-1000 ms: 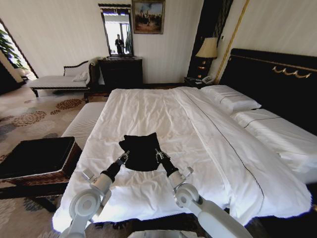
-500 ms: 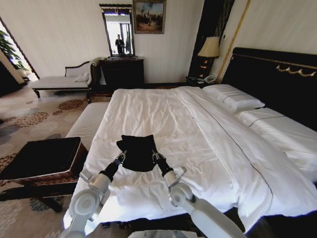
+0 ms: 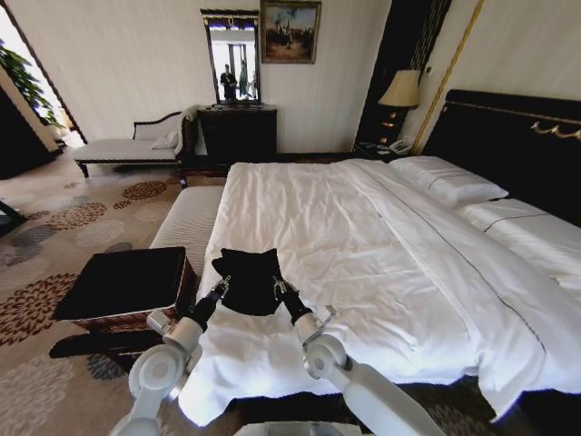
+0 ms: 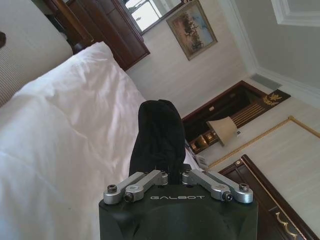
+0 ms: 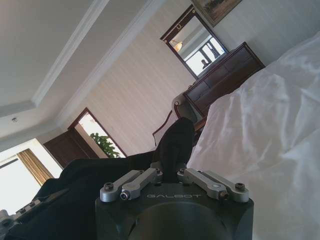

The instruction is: Fold the clothes on the bed and place them into the basket.

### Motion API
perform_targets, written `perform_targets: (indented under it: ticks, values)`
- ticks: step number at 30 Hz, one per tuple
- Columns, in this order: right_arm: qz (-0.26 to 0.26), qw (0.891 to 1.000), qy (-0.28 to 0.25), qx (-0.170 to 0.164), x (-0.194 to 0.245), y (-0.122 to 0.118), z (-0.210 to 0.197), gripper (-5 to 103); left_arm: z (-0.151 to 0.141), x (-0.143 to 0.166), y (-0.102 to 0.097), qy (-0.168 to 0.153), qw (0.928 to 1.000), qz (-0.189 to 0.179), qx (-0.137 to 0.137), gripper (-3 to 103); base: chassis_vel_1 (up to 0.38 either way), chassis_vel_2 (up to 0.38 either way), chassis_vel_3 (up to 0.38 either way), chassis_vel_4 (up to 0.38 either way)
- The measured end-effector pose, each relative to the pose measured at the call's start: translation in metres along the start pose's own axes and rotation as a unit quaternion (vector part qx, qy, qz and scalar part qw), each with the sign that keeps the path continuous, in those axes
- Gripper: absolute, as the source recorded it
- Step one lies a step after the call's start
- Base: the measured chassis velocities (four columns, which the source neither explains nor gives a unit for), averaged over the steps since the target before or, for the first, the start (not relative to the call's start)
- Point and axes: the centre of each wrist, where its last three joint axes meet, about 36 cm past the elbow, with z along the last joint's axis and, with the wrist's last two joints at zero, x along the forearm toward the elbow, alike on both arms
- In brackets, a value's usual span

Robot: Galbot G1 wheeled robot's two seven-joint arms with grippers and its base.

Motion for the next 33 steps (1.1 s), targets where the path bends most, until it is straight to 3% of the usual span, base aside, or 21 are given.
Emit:
perform_targets:
  ticks: [33]
  values:
    - [-0.011, 1.000, 0.008, -0.014, -0.031, 0.025, 0.024, 7, -0.011, 0.003, 0.008, -0.023, 0.9997, -0.007, -0.011, 7, 0.191, 0.190, -0.185, -0.190]
